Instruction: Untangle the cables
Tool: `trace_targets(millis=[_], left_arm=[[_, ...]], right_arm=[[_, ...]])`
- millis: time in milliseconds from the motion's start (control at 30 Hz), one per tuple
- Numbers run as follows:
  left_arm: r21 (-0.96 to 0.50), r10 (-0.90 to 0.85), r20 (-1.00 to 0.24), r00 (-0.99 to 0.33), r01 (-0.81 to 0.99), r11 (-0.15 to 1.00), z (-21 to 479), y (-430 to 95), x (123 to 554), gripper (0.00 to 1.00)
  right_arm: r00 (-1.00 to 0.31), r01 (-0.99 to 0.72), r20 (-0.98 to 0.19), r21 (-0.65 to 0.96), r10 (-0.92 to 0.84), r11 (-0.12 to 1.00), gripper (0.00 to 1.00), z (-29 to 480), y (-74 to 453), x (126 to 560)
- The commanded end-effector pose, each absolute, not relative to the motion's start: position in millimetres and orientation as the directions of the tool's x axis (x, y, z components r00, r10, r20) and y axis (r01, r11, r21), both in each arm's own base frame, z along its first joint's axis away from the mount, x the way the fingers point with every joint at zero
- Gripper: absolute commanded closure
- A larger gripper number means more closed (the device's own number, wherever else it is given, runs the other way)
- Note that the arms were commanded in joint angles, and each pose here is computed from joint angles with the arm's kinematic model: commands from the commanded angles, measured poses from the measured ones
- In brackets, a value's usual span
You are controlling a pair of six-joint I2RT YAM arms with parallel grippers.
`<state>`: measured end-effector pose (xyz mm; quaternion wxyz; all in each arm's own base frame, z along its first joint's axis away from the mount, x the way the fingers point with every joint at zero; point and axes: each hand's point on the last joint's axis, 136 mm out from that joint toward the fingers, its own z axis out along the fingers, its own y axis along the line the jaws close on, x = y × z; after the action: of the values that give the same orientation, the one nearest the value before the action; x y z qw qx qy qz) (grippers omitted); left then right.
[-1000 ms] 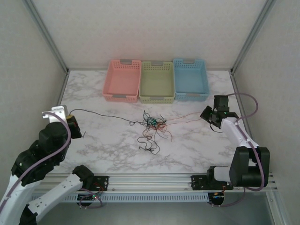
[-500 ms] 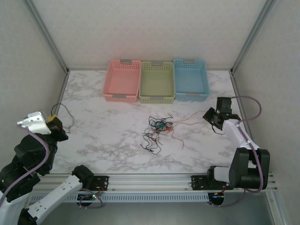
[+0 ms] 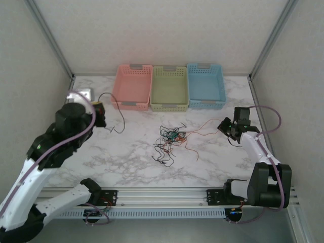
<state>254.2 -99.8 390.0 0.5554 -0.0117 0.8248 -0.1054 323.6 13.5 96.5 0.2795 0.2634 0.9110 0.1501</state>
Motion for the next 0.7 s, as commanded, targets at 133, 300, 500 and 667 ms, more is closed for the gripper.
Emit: trace_targets(millis=[133, 300, 500, 667], left_arm=[[-0.308, -0.271, -0.894, -0.356, 0.048, 0.950, 414, -115, 337, 1.00], [-0.345, -0.330, -0.875, -0.354, -0.022, 0.938, 409, -108, 403, 1.00], [-0.339, -0.356, -0.859, -0.367, -0.113, 0.934, 384, -91, 473, 1.00], [-0.321, -0.362, -0.847, -0.390, -0.168, 0.932, 352, -82, 523, 1.00]], right_arm=[[-0.694, 0.374, -0.432, 0.469, 0.576, 0.801, 1.00, 100, 19, 324], [-0.695, 0.367, -0.429, 0.479, 0.578, 0.797, 1.00, 99, 21, 325], [-0.697, 0.361, -0.426, 0.486, 0.576, 0.796, 1.00, 100, 23, 325], [-0.704, 0.360, -0.417, 0.489, 0.575, 0.794, 1.00, 98, 24, 325]])
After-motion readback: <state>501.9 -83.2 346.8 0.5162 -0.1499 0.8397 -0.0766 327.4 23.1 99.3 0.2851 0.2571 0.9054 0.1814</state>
